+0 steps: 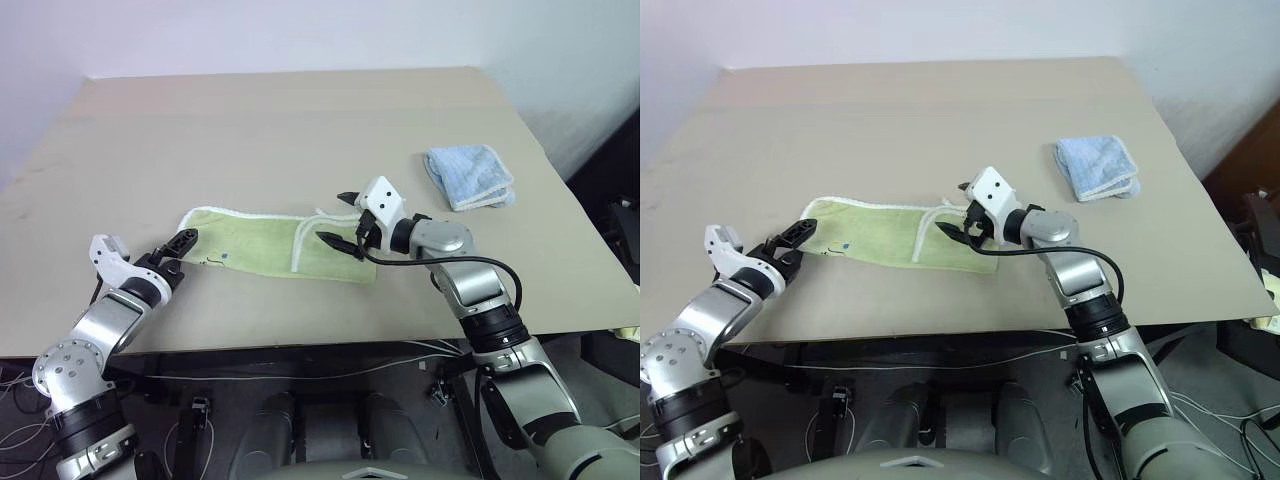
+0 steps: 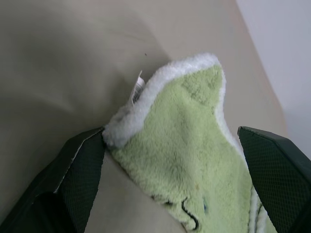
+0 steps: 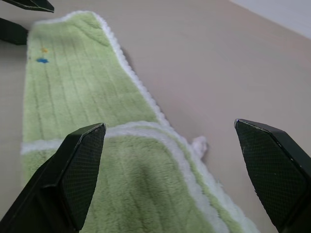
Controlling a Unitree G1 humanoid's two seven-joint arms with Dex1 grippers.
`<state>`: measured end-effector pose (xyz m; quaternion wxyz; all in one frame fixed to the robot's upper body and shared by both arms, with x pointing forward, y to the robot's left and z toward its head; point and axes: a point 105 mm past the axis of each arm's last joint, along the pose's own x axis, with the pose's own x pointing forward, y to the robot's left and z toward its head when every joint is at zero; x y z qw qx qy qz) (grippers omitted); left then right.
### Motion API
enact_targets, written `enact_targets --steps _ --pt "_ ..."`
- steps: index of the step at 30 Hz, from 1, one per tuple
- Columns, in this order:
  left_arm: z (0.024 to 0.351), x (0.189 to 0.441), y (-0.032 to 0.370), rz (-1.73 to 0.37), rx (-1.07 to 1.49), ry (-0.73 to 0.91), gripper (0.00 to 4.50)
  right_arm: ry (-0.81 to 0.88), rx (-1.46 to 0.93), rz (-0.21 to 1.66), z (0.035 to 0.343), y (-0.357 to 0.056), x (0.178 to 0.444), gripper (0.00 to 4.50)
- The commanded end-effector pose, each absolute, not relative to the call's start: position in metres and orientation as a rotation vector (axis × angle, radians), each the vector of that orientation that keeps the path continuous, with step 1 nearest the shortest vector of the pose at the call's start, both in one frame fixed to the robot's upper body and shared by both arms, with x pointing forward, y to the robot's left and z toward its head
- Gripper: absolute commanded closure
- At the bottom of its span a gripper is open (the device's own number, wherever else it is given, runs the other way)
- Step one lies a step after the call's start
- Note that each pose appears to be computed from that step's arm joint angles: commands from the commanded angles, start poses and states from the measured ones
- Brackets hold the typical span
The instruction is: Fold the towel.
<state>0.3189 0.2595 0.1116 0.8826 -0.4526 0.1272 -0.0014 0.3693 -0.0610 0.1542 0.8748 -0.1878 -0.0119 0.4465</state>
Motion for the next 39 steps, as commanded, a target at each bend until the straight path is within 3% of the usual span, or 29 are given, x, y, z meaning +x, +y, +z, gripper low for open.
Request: enact_targets --steps 1,8,21,32,39 --pt "0.117 0.324 0.272 0.022 -0.957 0.225 0.00 -0.080 -0.415 0.902 0.167 -0.065 0.367 0.02" --pt "0.115 0.331 0.272 0.004 -0.969 0.226 0.00 -0.067 -0.427 0.864 0.165 -0.067 0.370 0.02" --pt "0.122 0.333 0.273 -0.031 -0.970 0.168 4.35 -0.050 -0.444 0.832 0.160 -0.069 0.375 0.00" --pt "0.177 0.332 0.208 -0.397 -0.894 0.131 4.47 -0.065 -0.408 0.763 0.170 -0.078 0.384 0.00" --pt "0.197 0.338 0.151 -0.563 -0.833 0.234 4.47 -0.069 -0.374 0.626 0.179 -0.103 0.395 0.00"
